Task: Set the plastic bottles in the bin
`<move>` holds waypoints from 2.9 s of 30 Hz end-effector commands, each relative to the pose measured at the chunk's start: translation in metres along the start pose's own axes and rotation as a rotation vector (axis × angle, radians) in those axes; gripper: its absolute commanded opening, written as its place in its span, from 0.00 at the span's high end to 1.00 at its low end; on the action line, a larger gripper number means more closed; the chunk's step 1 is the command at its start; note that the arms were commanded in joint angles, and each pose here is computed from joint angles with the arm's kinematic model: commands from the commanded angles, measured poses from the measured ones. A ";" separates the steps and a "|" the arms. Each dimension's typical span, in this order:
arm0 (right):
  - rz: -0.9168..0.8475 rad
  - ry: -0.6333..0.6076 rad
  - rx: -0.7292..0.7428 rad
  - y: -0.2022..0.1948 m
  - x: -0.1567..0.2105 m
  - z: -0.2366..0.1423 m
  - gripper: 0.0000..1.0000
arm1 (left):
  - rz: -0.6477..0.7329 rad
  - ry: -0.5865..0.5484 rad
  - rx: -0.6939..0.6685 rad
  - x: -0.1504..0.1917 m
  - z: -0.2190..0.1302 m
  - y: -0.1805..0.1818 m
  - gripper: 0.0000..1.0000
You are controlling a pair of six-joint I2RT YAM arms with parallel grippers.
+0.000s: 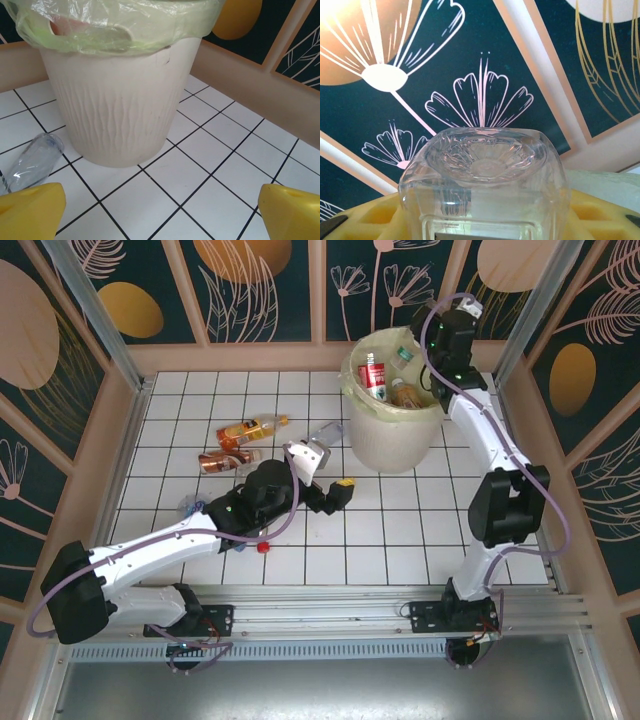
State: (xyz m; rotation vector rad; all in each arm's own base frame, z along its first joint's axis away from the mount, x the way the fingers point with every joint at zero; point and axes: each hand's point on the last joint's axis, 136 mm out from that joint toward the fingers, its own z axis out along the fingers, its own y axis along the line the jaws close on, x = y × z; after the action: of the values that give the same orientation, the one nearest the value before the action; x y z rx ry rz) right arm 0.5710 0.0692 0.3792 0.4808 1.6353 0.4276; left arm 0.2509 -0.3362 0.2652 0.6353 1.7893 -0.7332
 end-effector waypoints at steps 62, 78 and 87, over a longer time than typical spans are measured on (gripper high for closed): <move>-0.308 0.267 -0.427 0.041 0.052 -0.201 0.15 | 0.116 0.323 -0.139 0.063 0.032 0.099 0.01; -0.168 0.552 -0.706 0.020 0.141 -0.331 0.01 | 0.109 0.576 -0.234 0.095 0.099 0.182 0.02; -0.129 0.589 -0.680 0.005 0.162 -0.334 0.01 | 0.078 0.699 -0.244 0.125 0.124 0.220 0.05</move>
State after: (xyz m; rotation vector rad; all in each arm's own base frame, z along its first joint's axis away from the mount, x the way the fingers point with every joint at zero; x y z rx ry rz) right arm 0.2295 0.1574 0.2826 -0.2834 1.9330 1.0046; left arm 0.4481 -0.2790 0.0848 0.8183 2.3718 -0.2370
